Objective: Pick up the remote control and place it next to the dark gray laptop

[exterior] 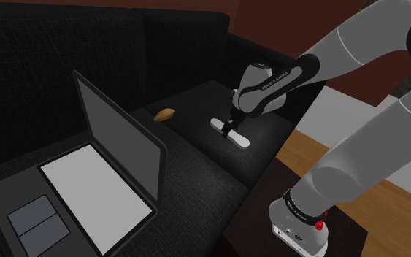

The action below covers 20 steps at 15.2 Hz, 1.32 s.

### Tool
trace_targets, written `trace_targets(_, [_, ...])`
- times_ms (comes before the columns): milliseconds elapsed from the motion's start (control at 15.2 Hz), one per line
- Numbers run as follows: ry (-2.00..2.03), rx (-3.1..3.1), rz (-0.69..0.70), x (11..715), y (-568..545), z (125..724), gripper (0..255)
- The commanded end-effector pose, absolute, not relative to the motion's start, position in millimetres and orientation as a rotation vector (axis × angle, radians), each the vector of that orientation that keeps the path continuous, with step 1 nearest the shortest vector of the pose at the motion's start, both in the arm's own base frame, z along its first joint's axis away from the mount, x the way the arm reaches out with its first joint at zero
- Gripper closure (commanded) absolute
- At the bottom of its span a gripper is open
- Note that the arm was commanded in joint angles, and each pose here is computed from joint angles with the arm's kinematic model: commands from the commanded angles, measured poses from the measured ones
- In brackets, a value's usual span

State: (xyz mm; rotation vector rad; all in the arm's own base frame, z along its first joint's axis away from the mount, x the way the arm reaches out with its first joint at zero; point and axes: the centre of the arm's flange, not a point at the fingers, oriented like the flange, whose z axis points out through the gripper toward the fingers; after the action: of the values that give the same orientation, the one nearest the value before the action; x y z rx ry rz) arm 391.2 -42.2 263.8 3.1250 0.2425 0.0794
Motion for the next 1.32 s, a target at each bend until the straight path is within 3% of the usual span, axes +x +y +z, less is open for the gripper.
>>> trace_targets(0, [0.242,3.125,0.080,391,-42,263,0])
trace_targets(198, [0.242,3.125,0.080,391,-42,263,0])
trace_targets(264, [0.242,3.125,0.080,391,-42,263,255])
trace_targets(858, [0.242,3.125,0.080,391,-42,263,255])
trace_targets(1254, [0.242,3.125,0.080,391,-42,295,255])
